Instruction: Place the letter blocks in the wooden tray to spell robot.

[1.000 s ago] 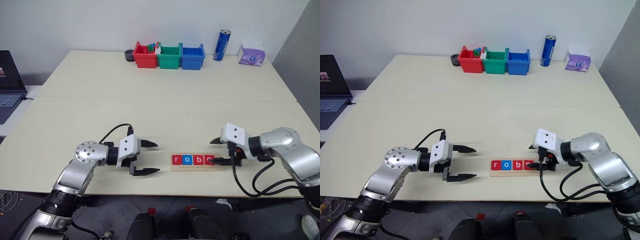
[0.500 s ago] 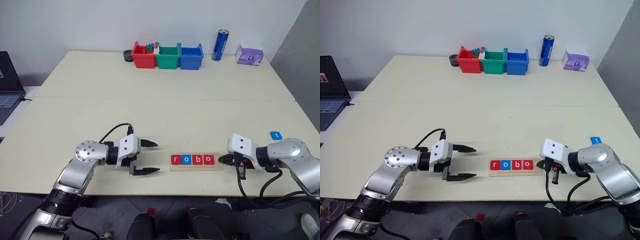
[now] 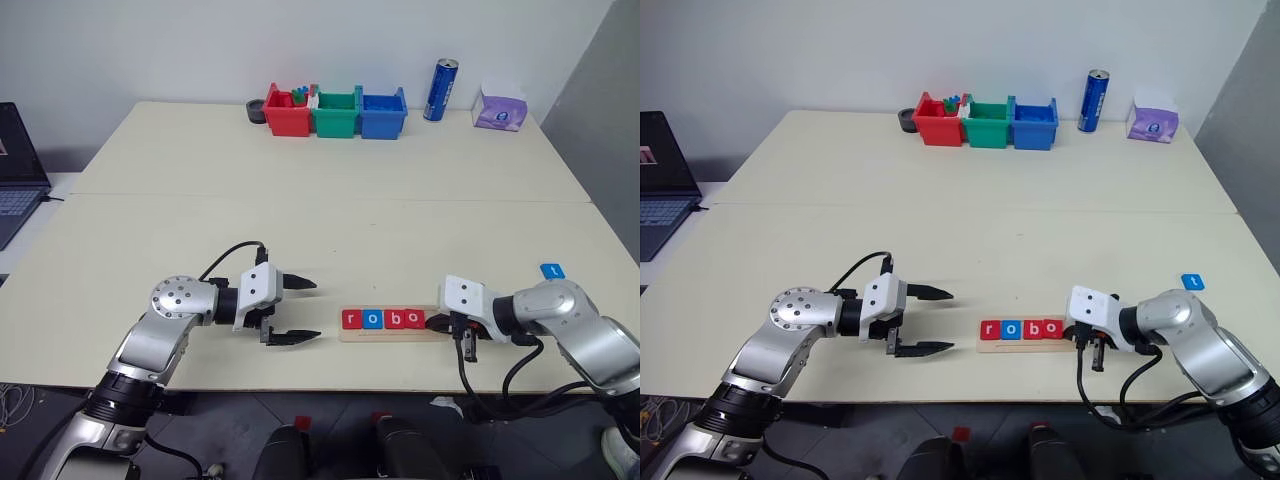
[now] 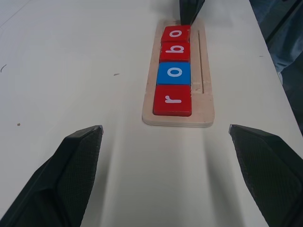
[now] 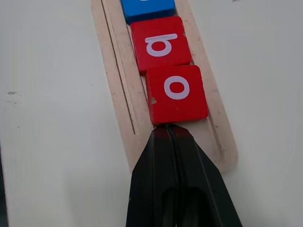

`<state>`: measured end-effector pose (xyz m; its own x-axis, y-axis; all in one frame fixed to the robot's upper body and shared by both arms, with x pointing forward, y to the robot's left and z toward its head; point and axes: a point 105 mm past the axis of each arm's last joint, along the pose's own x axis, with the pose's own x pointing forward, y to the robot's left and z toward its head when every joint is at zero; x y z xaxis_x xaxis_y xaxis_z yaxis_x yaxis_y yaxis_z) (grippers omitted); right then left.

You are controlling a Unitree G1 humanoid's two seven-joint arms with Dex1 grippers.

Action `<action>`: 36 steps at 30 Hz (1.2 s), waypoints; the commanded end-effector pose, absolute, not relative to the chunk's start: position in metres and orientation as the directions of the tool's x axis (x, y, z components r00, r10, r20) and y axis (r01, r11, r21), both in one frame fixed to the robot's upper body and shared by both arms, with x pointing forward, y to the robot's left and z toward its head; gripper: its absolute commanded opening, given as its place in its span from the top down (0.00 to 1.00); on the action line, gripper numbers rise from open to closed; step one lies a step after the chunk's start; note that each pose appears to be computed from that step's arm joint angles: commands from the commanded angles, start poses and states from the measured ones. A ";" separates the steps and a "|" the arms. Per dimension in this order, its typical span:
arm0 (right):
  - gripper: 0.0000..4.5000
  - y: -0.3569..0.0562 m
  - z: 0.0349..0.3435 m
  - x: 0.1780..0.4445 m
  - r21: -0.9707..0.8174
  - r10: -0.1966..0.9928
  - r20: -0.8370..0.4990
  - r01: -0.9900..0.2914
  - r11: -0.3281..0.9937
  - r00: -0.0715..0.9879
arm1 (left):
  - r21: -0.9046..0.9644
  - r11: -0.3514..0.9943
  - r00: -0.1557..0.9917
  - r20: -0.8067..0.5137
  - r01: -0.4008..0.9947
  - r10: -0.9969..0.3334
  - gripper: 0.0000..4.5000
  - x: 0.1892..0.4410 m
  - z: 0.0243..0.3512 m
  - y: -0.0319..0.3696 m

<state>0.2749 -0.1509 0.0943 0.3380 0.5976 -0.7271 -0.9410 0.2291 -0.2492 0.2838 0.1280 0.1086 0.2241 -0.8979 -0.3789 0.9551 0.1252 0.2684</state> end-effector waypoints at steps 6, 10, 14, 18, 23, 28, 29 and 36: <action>0.99 -0.143 0.101 0.280 -0.285 0.611 -0.716 -0.940 0.185 0.337 | 0.301 0.113 0.223 -0.364 0.947 -0.904 0.00 0.284 0.117 0.122; 0.99 -0.143 0.103 0.280 -0.292 0.613 -0.712 -0.938 0.186 0.343 | 0.301 0.113 0.223 -0.361 0.947 -0.905 0.00 0.283 0.117 0.121; 0.99 -0.142 0.116 0.282 -0.313 0.638 -0.674 -0.926 0.210 0.373 | 0.300 0.116 0.224 -0.356 0.947 -0.907 0.00 0.283 0.119 0.119; 0.99 -0.151 0.135 0.280 -0.337 0.656 -0.609 -0.894 0.295 0.446 | 0.296 0.122 0.226 -0.348 0.947 -0.910 0.00 0.282 0.121 0.118; 0.92 -0.195 0.158 0.295 -0.374 0.541 -0.430 -0.688 0.621 0.722 | 0.281 0.136 0.228 -0.327 0.950 -0.917 0.00 0.281 0.121 0.117; 0.56 -0.271 0.155 0.303 -0.300 0.129 -0.221 -0.193 0.934 0.967 | 0.276 0.129 0.218 -0.321 0.953 -0.922 0.00 0.279 0.119 0.116; 0.48 -0.282 0.152 0.303 -0.289 0.055 -0.198 -0.112 0.951 0.979 | 0.275 0.125 0.214 -0.323 0.953 -0.922 0.00 0.278 0.118 0.116; 0.00 -0.328 0.131 0.313 -0.187 -0.160 -0.169 0.128 0.974 0.973 | 0.276 0.104 0.197 -0.332 0.955 -0.923 0.00 0.280 0.114 0.116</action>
<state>0.3091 -0.3180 0.1166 0.9634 -0.1255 -0.2368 0.0826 0.9796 -0.1832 0.2806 0.1201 0.1080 0.2132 -0.9139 -0.3455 0.9603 0.1309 0.2462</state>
